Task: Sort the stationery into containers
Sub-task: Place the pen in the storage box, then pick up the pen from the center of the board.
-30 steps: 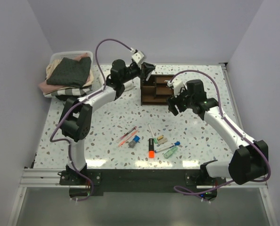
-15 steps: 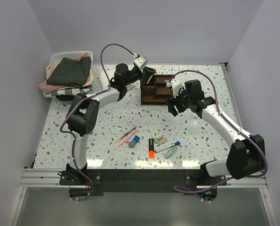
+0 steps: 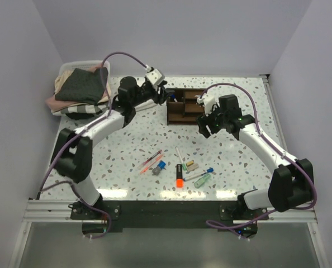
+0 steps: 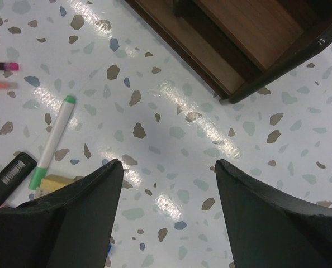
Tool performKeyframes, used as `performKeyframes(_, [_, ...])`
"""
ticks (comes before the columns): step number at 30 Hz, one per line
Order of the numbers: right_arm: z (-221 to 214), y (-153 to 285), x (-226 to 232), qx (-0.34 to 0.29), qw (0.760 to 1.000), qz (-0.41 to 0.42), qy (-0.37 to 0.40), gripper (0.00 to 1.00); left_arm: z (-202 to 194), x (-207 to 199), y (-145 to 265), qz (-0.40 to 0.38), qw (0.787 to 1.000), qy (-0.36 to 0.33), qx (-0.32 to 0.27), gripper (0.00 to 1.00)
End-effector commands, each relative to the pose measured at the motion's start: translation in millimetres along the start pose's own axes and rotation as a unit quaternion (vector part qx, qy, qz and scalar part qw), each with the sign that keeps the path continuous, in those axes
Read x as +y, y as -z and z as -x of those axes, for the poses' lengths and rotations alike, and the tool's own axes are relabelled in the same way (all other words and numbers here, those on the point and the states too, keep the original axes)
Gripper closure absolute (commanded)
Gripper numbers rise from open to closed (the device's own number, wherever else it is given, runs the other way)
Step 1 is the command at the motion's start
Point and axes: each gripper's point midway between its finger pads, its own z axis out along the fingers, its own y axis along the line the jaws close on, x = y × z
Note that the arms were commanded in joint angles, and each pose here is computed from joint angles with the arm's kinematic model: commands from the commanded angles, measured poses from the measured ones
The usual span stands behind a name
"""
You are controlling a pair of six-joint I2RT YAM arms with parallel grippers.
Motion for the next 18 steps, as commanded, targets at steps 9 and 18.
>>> performKeyframes(9, [28, 10, 5, -0.052, 0.999, 0.015, 0.002, 0.28, -76, -117, 177, -0.188, 0.928, 0.04, 0.319, 0.48])
performKeyframes(18, [26, 13, 12, -0.057, 0.998, 0.025, -0.006, 0.28, -156, -134, 188, -0.191, 0.876, 0.101, 0.432, 0.6])
